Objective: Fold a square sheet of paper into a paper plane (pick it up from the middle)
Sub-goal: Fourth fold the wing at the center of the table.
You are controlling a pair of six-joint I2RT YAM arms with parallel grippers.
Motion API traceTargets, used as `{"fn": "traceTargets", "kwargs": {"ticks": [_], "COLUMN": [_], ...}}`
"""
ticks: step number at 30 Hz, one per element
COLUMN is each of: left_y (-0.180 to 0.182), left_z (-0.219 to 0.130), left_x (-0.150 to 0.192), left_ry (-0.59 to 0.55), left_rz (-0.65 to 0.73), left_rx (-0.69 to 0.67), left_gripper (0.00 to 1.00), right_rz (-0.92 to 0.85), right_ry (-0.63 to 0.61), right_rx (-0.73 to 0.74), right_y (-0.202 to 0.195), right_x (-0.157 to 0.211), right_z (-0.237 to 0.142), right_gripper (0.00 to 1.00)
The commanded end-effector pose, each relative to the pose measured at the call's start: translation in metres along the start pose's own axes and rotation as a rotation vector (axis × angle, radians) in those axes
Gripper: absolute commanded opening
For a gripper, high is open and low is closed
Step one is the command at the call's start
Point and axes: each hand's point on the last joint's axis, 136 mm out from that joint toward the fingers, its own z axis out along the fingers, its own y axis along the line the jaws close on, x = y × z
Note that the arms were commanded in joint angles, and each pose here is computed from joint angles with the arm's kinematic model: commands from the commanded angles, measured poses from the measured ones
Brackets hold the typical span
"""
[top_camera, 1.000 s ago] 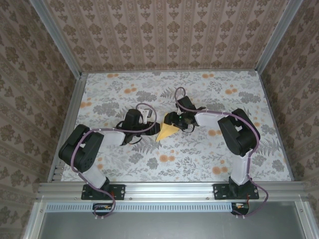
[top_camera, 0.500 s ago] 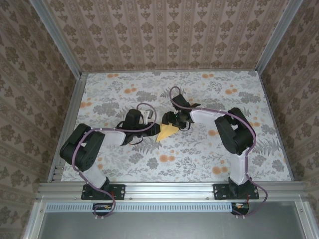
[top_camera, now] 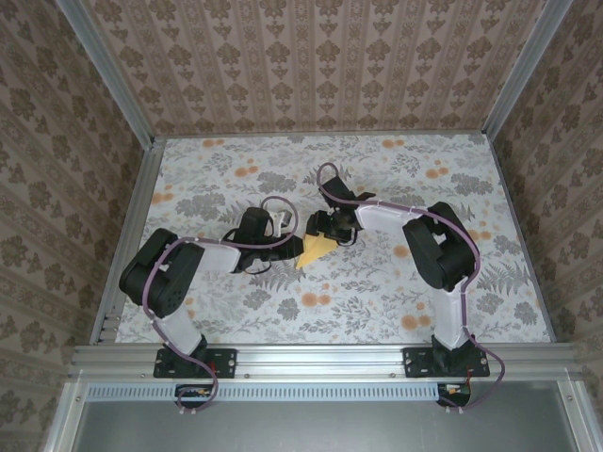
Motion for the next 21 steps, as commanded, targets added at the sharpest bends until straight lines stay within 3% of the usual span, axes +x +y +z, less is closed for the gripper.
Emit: {"fn": "traceTargets", "kwargs": {"ticks": [1, 14, 21], "left_y": [0.009, 0.013, 0.007], "left_z": [0.003, 0.003, -0.010], "left_x": [0.000, 0.001, -0.010], "left_ry": [0.021, 0.029, -0.023], "left_rz": [-0.009, -0.021, -0.016], "left_rx": [-0.042, -0.064, -0.074], "left_gripper": [0.11, 0.10, 0.12], "right_rz": [0.033, -0.005, -0.016], "right_ry": [0.143, 0.170, 0.186], "right_rx": [0.322, 0.393, 0.422], "right_y": [-0.088, -0.093, -0.096], "right_x": [0.047, 0.053, 0.056], "right_z": [0.030, 0.037, 0.040], "right_gripper": [0.62, 0.59, 0.53]}}
